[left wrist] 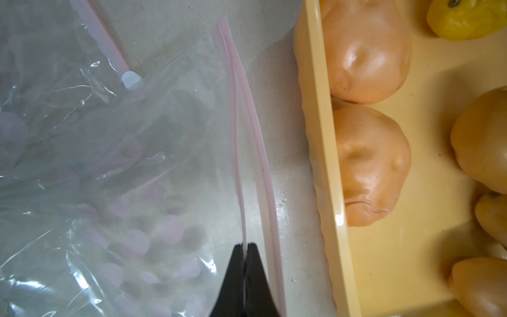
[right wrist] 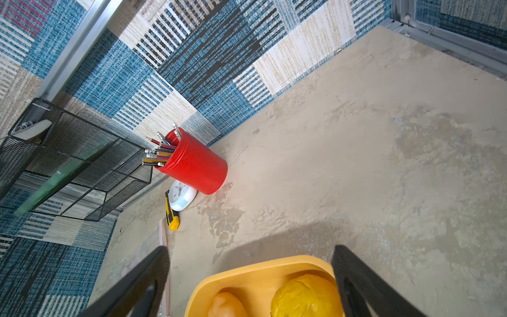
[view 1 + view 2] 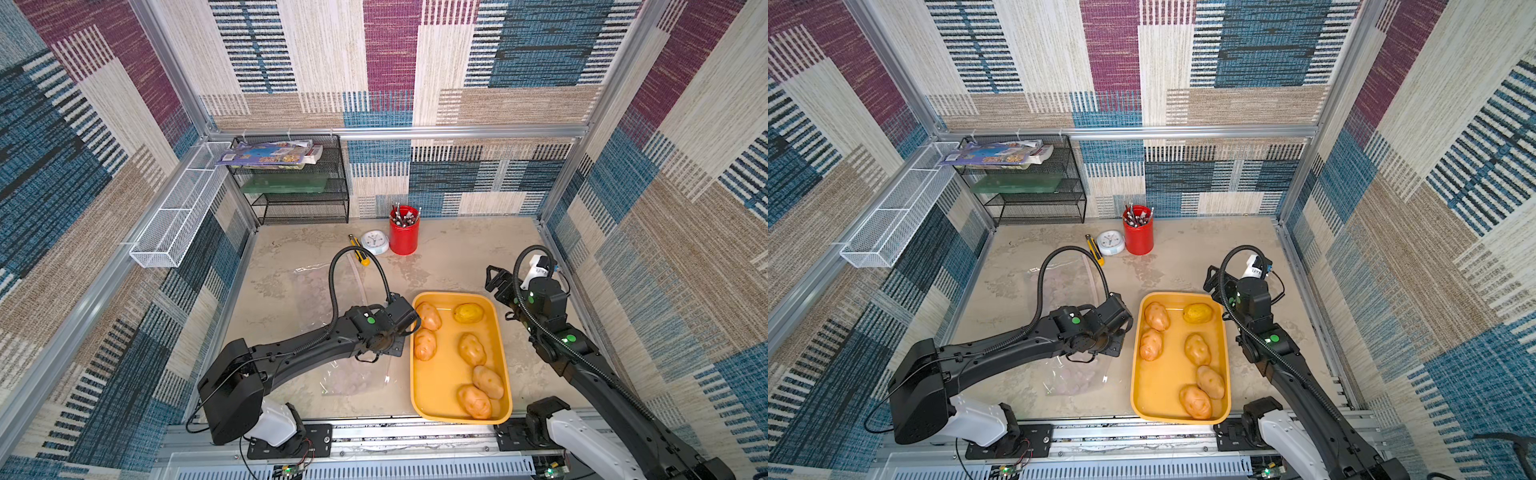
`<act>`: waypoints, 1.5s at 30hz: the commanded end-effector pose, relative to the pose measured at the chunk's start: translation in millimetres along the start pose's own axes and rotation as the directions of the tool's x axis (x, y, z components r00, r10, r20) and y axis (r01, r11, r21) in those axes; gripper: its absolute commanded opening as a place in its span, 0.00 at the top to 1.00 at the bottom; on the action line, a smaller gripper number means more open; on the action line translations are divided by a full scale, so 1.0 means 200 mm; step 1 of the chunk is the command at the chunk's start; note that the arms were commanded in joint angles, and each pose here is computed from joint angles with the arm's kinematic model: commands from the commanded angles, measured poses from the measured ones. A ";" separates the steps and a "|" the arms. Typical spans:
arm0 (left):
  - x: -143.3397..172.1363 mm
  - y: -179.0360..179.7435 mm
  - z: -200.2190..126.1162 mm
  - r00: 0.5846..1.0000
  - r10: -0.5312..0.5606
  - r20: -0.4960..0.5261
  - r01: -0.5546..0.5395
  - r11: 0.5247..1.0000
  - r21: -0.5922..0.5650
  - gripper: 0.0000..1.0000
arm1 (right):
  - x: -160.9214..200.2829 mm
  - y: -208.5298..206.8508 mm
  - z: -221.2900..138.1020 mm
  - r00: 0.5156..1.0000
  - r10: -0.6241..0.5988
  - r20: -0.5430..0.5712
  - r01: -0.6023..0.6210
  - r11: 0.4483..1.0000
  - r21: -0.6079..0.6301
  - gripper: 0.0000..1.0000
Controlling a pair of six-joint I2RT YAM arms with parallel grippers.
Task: Put the potatoes into a zipper bag and zip it
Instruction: Pick up the zipper food storage bag at the center of the board, then open the zipper of the food storage bag at the center of the board.
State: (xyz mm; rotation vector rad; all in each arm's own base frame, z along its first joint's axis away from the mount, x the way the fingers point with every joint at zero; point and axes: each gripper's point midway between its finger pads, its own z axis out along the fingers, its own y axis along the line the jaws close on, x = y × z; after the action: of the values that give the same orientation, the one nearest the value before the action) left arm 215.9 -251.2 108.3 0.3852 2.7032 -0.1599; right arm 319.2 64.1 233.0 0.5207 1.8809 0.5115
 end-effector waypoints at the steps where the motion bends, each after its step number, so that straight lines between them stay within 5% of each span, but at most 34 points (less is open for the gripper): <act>1: -0.02 0.03 -0.03 0.999 0.020 0.033 -0.019 1.000 -0.023 1.00 | 0.03 0.06 0.00 1.000 0.020 -0.020 -0.022 0.997 -0.070 0.04; 10: -0.12 0.07 -0.19 0.990 -0.009 0.144 0.011 1.000 -0.009 1.00 | 0.35 0.43 -0.03 0.988 -0.028 -0.153 -0.016 0.959 -0.283 0.04; 20: -0.25 0.06 -0.33 0.964 -0.047 0.263 0.037 0.998 0.044 1.00 | 0.85 0.73 -0.01 0.922 -0.103 -0.374 -0.068 0.906 -0.418 0.02; 45: -0.27 0.11 -0.37 0.954 -0.062 0.293 0.052 0.998 0.040 1.00 | 1.10 0.93 0.03 0.867 -0.216 -0.448 -0.027 0.879 -0.477 0.16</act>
State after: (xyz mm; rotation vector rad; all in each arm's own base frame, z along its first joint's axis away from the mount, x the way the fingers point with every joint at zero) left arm 238.4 -236.1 190.9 0.2597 2.4513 -0.2879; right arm 270.2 339.5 165.3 -0.0519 2.1797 1.0688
